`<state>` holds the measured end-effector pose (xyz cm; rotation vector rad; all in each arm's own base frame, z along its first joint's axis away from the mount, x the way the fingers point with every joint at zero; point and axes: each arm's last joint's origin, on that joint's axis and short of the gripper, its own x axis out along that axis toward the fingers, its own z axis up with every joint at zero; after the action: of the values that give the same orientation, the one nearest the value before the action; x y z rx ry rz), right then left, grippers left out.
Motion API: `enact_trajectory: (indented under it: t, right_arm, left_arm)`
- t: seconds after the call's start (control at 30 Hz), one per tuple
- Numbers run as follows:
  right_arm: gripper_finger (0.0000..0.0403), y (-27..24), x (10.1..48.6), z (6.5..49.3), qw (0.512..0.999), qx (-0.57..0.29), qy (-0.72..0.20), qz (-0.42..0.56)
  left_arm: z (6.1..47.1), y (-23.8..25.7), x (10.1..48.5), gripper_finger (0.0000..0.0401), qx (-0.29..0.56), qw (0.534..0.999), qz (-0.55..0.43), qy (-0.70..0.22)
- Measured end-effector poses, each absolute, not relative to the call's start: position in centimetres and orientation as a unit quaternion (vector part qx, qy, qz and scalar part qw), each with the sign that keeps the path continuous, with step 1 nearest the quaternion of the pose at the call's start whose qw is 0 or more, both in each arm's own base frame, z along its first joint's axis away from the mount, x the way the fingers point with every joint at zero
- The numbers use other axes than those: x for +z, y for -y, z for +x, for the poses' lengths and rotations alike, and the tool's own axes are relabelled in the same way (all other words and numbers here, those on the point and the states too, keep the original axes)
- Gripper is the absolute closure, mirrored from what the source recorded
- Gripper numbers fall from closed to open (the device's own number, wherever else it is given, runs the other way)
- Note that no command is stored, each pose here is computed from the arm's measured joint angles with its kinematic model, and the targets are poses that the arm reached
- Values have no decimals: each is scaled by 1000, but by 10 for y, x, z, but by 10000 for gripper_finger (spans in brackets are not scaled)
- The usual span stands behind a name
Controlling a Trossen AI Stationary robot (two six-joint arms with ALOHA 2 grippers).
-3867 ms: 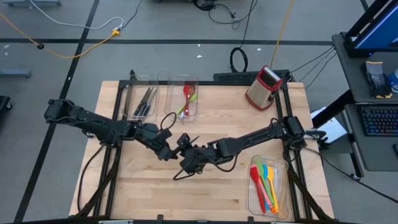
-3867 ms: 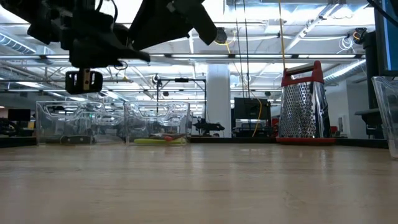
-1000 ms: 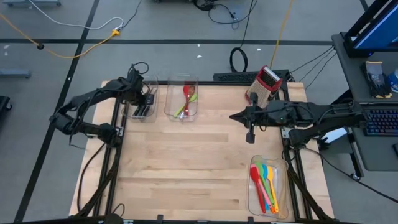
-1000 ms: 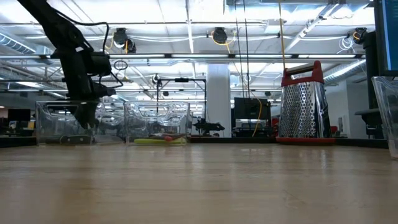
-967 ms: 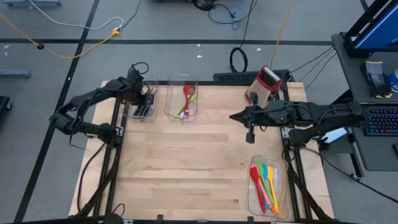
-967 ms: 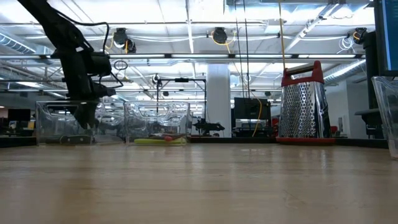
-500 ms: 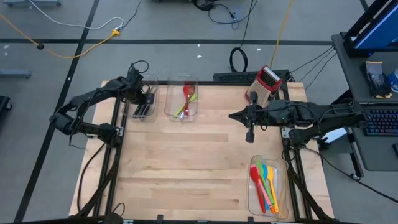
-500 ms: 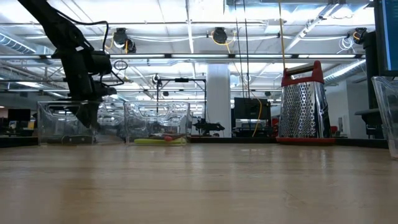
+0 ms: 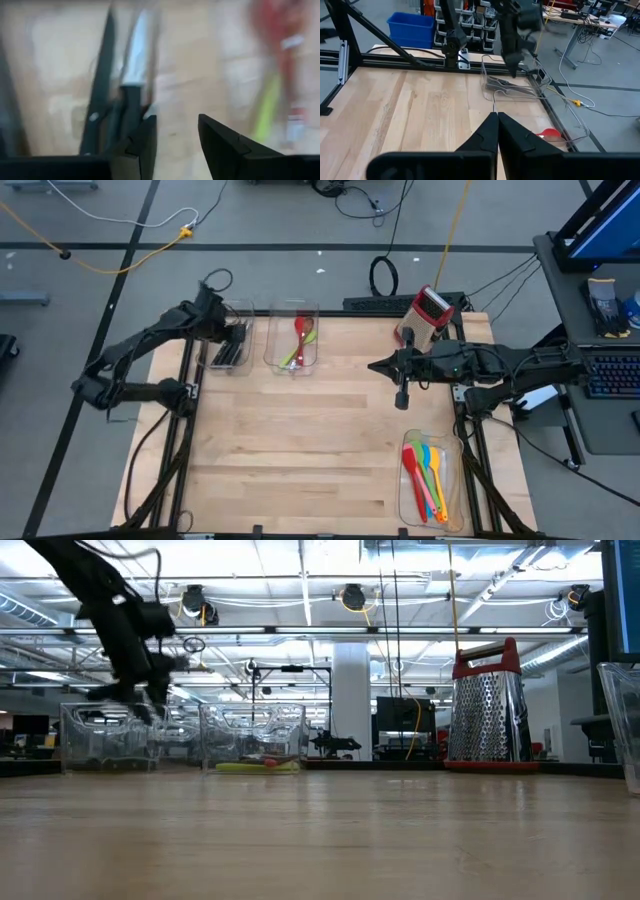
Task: Pick & Place Kitchen Items
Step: Return to Home Position
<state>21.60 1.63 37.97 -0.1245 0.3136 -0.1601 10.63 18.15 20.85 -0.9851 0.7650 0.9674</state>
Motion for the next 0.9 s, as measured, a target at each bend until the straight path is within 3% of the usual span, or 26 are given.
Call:
enact_trajectory:
  t: [0.37,0.73,0.9]
  right_arm:
    - [403,-16,380,216,983,-80,-156,-59]
    - [403,-16,380,216,984,-90,-151,2]
    - [403,-16,380,216,984,-93,-149,23]
  left_arm:
    - [87,-110,297,287,336,872,-310,-176]
    - [51,-36,328,309,219,934,-280,-35]
    - [38,-20,331,340,193,946,-262,0]
